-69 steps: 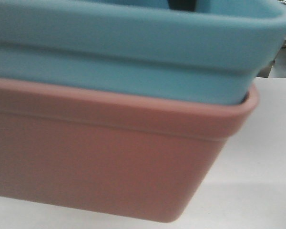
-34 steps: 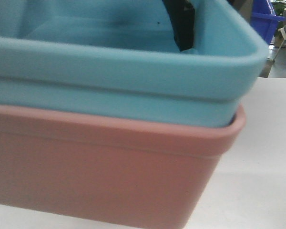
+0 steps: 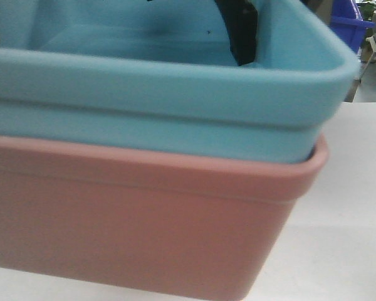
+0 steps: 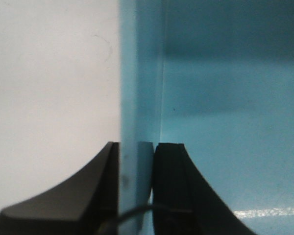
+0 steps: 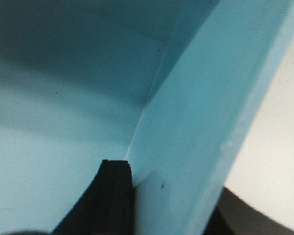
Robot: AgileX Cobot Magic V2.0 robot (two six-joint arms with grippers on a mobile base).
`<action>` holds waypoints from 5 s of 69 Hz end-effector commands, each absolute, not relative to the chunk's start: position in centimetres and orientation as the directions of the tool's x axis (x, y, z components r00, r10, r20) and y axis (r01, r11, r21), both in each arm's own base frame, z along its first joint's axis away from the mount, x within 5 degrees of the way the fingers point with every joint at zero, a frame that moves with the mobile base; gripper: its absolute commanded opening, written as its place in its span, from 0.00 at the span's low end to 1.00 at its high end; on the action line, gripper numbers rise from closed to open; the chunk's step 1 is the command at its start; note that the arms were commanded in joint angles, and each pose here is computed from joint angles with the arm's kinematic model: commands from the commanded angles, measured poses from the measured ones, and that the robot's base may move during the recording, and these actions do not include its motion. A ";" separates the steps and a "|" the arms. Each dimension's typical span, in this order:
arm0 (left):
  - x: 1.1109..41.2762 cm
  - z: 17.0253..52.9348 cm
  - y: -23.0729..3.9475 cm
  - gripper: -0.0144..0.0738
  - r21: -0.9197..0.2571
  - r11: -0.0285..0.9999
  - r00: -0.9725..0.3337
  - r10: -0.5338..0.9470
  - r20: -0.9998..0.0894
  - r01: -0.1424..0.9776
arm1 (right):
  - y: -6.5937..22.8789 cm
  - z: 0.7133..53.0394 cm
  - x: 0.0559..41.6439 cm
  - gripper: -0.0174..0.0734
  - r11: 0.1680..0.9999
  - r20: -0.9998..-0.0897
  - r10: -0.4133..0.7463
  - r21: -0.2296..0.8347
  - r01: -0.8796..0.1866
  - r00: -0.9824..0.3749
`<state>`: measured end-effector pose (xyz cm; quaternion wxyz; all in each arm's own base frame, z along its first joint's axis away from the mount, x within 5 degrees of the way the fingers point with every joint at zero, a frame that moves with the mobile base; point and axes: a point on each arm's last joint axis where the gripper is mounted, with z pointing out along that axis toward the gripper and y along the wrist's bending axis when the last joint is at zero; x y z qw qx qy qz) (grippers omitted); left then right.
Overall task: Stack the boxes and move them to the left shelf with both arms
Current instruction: 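Hold the stacked bins with both grippers while the base drives away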
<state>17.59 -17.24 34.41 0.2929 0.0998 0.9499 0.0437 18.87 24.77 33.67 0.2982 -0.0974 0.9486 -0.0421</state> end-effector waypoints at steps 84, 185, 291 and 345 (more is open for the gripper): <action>17.1 36.9 -20.5 0.15 -0.133 0.935 -0.705 0.149 -0.694 0.328 | 26.5 36.6 18.5 0.25 0.965 -0.683 -0.131 0.079 -0.250 -0.719; 17.1 36.9 -20.5 0.15 -0.136 0.935 -0.707 0.147 -0.692 0.328 | 26.5 36.6 18.5 0.25 0.965 -0.682 -0.131 0.077 -0.249 -0.720; 17.1 36.9 -20.5 0.15 -0.136 0.935 -0.707 0.147 -0.692 0.328 | 26.5 36.6 18.5 0.25 0.965 -0.682 -0.131 0.077 -0.249 -0.720; 17.1 36.9 -20.5 0.15 -0.136 0.935 -0.707 0.147 -0.692 0.328 | 26.5 36.6 18.5 0.25 0.966 -0.682 -0.131 0.077 -0.248 -0.720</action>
